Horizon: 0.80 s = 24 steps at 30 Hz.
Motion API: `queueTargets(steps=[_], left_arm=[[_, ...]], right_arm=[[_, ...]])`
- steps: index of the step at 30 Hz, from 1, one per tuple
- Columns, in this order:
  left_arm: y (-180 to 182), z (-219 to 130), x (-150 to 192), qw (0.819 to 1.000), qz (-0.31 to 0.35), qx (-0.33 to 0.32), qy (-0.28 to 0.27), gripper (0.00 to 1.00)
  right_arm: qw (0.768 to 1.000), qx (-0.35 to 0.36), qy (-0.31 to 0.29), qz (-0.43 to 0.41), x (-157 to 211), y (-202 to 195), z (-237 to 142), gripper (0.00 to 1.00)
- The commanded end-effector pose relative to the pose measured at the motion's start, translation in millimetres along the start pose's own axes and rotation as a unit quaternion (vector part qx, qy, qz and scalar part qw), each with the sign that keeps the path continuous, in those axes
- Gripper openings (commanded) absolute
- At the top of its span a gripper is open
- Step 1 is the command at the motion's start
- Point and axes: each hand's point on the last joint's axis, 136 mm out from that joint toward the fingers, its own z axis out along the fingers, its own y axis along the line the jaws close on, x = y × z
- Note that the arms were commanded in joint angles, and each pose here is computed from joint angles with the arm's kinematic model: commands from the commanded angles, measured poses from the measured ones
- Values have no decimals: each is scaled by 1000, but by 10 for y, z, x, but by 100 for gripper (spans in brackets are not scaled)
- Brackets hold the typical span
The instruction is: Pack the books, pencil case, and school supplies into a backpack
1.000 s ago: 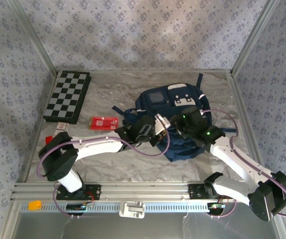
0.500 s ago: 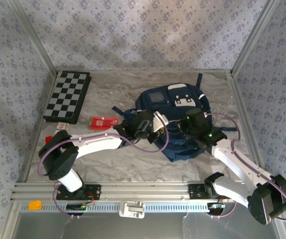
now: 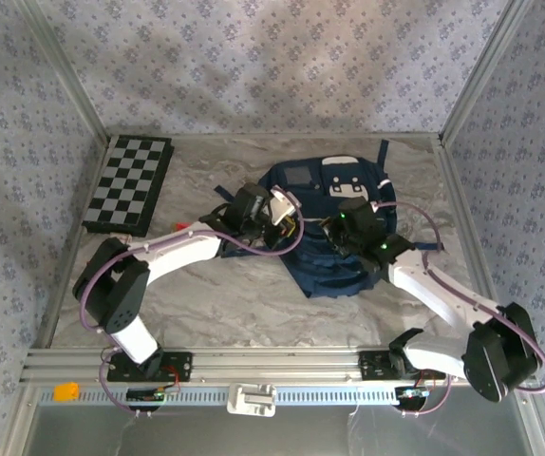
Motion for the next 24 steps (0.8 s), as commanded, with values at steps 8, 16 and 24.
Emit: queueTargets(steps=[8,16,24], left_arm=[[353,-532,-34,992,-91,-83,-13,34],[524,-1300,407,954,-238,-181,16,51],[1194,-1537,934,883,-376,-272,66,59]], right_arm=[[989,2,-42,-140,-33,223,-315,43],[951,13,40,-307,599,359,-274,64],[887,38,117,-445,1344,499,84,72]])
